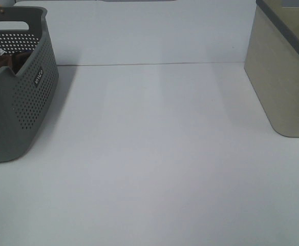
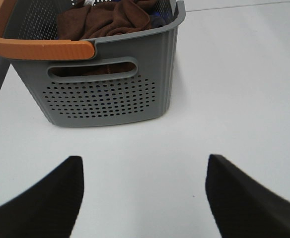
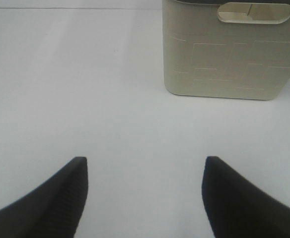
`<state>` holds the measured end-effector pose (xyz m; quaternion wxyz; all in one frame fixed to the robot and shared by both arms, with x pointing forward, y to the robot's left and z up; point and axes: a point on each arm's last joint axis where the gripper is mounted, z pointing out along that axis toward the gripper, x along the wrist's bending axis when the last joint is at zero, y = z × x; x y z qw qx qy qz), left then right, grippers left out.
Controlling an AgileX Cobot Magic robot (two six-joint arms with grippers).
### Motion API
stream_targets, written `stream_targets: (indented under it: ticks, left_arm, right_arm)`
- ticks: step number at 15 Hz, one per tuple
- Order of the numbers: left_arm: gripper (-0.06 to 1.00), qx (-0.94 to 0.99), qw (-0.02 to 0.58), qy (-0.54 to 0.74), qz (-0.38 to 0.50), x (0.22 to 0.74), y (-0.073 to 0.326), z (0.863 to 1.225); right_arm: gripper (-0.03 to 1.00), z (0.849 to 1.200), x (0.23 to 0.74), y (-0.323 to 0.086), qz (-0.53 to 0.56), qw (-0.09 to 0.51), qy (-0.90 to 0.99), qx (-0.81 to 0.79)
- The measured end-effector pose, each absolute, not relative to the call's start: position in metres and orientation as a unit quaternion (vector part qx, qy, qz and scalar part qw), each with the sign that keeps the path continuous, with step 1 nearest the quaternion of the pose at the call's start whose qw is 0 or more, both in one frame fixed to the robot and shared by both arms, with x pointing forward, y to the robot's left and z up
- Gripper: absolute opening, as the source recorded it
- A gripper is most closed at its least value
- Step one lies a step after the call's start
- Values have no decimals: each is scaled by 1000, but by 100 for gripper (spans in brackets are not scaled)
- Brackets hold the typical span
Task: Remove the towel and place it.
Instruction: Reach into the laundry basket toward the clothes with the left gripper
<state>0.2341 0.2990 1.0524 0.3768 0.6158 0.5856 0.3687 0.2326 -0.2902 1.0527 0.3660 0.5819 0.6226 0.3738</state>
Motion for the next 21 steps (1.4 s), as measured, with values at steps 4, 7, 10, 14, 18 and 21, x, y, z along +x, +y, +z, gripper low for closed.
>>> stream_targets:
  ticks: [4, 7, 10, 14, 18, 21]
  left_arm:
    - [67, 616, 377, 586, 369, 234, 299, 1052]
    - [67, 602, 402, 575, 381, 244, 298, 1066]
    - [67, 585, 424, 564, 401, 270, 298, 1080]
    - [67, 578, 425, 565, 408, 328, 299, 1102]
    - [67, 630, 342, 593, 367, 409, 301, 1106]
    - [67, 668, 273, 618, 313, 475, 302, 1100]
  right_arm:
    - [63, 1053, 233, -290, 374, 366, 623, 582]
    - [63, 1053, 233, -290, 374, 366, 623, 582]
    - [63, 1053, 233, -290, 374, 366, 623, 582]
    - [63, 1053, 233, -290, 374, 366, 623, 582]
    - [63, 1053, 233, -290, 374, 366, 623, 582]
    - [63, 1053, 233, -290, 374, 366, 623, 582]
